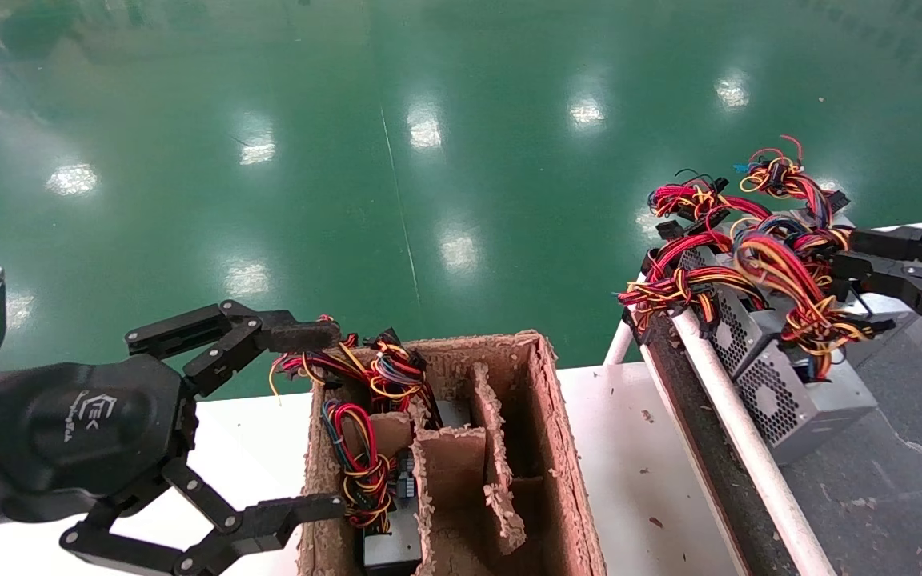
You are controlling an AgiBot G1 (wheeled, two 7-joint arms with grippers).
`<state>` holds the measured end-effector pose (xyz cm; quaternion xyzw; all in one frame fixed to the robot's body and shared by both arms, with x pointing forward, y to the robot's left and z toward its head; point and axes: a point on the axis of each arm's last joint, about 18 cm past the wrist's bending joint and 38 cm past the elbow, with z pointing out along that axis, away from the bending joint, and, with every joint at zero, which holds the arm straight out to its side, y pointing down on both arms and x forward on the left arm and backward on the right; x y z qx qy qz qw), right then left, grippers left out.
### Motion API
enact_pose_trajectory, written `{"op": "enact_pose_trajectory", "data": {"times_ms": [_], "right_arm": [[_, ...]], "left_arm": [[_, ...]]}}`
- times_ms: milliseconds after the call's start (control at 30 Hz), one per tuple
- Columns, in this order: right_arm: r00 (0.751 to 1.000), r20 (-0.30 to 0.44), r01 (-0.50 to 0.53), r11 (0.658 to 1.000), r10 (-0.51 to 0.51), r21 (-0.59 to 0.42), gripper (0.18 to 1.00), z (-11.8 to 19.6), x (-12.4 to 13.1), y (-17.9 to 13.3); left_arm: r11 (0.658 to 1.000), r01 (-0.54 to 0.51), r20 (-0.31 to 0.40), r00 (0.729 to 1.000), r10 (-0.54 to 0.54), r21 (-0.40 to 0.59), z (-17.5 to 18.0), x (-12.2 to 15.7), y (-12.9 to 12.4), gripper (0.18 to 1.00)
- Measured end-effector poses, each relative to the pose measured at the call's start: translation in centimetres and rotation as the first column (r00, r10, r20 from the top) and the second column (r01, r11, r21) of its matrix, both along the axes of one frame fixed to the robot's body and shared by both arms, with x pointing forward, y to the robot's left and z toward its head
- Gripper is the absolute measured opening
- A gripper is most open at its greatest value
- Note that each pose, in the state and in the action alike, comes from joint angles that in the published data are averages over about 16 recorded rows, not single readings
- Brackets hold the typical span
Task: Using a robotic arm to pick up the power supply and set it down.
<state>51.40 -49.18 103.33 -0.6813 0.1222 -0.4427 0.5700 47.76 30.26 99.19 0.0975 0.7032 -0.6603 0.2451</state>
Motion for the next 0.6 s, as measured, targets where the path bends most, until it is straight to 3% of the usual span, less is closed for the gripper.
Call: {"op": "enact_pose_trajectory", "data": {"times_ms": [300,600], "right_arm": [[0.999,0.007,-0.041,0.999,0.041,0.031,0.424,0.1,0.2,0.9],[0.993,0.007,-0.119,0.993,0.119,0.018,0.628,-0.1,0.4,3.5]], "left_arm": [[1.000,0.000,0.000,1.000,0.000,0.000,0.0,0.0,0.0,1.001],[1.000,0.000,0.000,1.000,0.000,0.000,0.0,0.0,0.0,1.001]]}}
